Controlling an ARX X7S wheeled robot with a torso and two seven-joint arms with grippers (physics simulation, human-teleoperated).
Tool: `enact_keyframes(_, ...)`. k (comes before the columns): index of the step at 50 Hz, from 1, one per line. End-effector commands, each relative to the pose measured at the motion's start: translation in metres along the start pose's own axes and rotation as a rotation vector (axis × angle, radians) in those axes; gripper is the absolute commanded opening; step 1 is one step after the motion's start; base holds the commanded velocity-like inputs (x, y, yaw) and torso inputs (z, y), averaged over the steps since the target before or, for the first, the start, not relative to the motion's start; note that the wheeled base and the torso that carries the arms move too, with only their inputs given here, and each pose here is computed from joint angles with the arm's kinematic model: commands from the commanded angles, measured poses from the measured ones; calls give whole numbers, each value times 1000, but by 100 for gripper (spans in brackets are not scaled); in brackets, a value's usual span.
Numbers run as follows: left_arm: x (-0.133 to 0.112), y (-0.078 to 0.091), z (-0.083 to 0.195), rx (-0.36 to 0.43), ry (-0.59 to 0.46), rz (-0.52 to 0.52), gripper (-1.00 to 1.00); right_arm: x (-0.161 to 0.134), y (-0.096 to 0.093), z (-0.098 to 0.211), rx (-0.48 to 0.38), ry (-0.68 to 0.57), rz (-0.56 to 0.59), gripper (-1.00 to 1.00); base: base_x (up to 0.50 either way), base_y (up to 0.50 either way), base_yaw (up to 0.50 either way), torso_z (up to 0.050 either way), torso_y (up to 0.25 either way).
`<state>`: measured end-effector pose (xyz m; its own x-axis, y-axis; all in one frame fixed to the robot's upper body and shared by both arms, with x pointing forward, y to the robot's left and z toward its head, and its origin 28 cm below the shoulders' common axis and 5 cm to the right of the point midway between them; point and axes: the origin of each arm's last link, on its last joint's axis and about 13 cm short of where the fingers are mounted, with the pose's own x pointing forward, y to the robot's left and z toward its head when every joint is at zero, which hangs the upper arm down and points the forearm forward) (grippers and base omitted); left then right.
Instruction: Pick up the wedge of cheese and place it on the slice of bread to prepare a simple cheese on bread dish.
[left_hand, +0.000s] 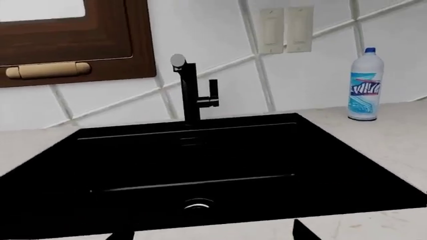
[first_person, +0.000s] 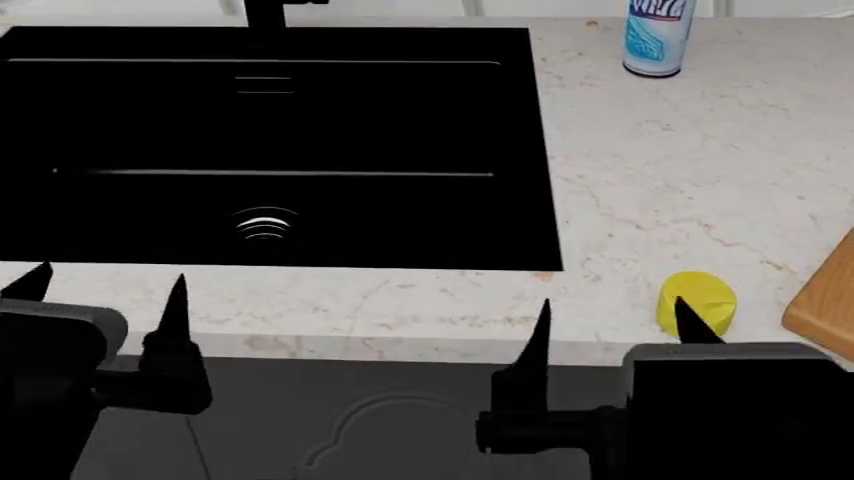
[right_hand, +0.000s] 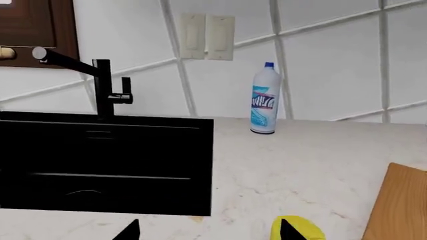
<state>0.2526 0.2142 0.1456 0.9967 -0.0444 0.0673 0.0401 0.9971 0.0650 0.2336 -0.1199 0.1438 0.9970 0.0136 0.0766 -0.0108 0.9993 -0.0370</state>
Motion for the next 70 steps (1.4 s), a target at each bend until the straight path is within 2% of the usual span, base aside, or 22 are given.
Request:
enact_keyframes(1,17,9,37,-6,-6,16,100,18,-5,37,-23,-25,-13,100,0,0,0,50,0)
enact_keyframes(11,25,21,81,-16,-34,48,100,33,-11,71,-5,-52,-30,100,0,0,0,50,0)
enact_keyframes(13,26,23,80,-17,-43,64,100,34,-11,70,-4,-52,-44,100,0,0,0,50,0)
enact_keyframes(14,21,24,67,-15,-67,84,100,35,-11,61,-8,-45,-59,100,0,0,0,50,0)
enact_keyframes(22,21,24,67,-15,-67,84,100,35,-11,60,-8,-45,-59,100,0,0,0,46,0)
enact_keyframes(23,25,22,58,115,-25,140,100,35,-11,62,0,15,-78,100,0,0,0,0,0)
enact_keyframes(24,23,19,59,162,-23,98,100,33,-10,67,31,-18,-74,100,0,0,0,0,0)
enact_keyframes(25,24,18,56,225,-11,136,100,30,-9,68,21,1,-79,100,0,0,0,0,0)
enact_keyframes(26,25,15,53,274,3,115,100,28,-9,70,26,-27,-75,100,0,0,0,0,0)
enact_keyframes(28,24,16,54,244,16,122,100,27,-11,72,70,-52,-71,100,0,0,0,0,0)
enact_keyframes(30,25,16,54,250,21,119,100,27,-13,71,25,-64,-111,100,0,0,0,0,0)
enact_keyframes(31,25,16,54,248,25,114,100,27,-14,71,72,-59,-98,100,0,0,0,0,0)
enact_keyframes(40,25,16,53,246,27,135,100,25,-12,69,25,-34,-113,100,129,-49,-125,0,0)
enact_keyframes(53,25,16,53,244,26,135,100,25,-12,74,41,-39,-131,100,0,0,-500,0,0)
enact_keyframes(67,24,16,54,243,17,148,100,18,-8,81,69,-46,-97,100,0,0,-489,0,0)
enact_keyframes(69,24,16,53,243,18,147,100,18,-8,82,72,-47,-84,100,25,-5,-385,0,0)
enact_keyframes(70,24,16,53,236,16,141,100,15,-8,84,89,-77,-42,100,364,-177,0,0,0)
